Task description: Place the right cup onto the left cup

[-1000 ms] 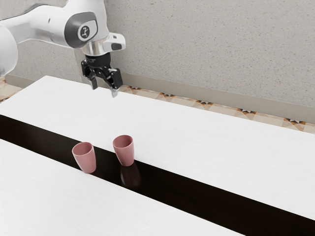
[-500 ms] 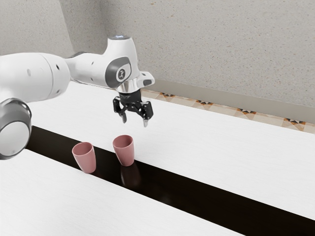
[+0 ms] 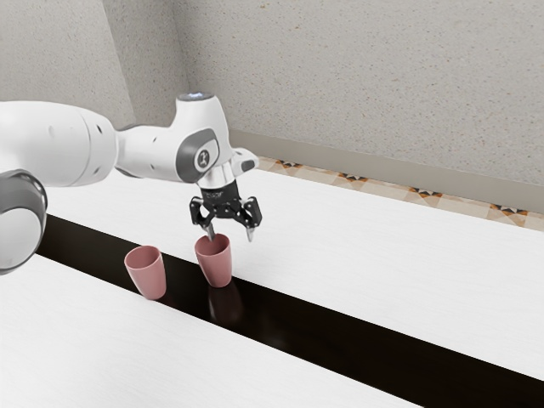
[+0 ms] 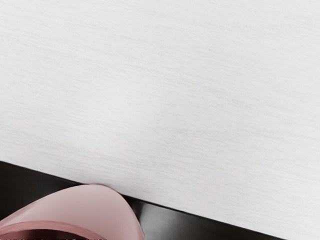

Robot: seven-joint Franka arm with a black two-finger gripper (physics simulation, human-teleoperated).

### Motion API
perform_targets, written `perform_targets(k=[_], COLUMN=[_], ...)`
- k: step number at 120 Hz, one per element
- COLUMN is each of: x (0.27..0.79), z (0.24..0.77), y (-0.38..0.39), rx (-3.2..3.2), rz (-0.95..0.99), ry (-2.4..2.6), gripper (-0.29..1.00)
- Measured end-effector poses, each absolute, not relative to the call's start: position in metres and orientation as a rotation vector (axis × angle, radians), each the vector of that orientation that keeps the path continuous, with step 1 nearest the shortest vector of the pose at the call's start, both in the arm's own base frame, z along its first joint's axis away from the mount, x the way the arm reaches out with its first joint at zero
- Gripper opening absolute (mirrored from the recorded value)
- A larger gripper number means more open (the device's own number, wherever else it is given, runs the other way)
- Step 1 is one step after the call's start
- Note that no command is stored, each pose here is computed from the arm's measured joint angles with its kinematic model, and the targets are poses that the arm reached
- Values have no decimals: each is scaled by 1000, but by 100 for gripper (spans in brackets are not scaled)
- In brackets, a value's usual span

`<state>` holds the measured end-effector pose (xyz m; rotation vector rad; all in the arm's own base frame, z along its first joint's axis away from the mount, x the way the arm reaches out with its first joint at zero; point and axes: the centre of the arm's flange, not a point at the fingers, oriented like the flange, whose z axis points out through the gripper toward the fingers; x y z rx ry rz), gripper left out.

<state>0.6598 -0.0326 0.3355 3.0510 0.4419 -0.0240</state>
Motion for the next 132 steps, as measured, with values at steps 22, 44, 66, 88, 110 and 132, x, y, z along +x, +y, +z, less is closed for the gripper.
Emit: perform_targets(k=[22,44,66,88,110,132], x=[653,650,642,643,641,639], z=[325,318,305,311,305,299], y=[-33,-33,-25,-27,-29,-28], rx=[3046,3042,3036,3033,3038,3041], rz=[-50,-61,-90,-67,-79,-95], ry=[490,528,585,600,613,630], gripper=[68,59,34,8,-3,-6])
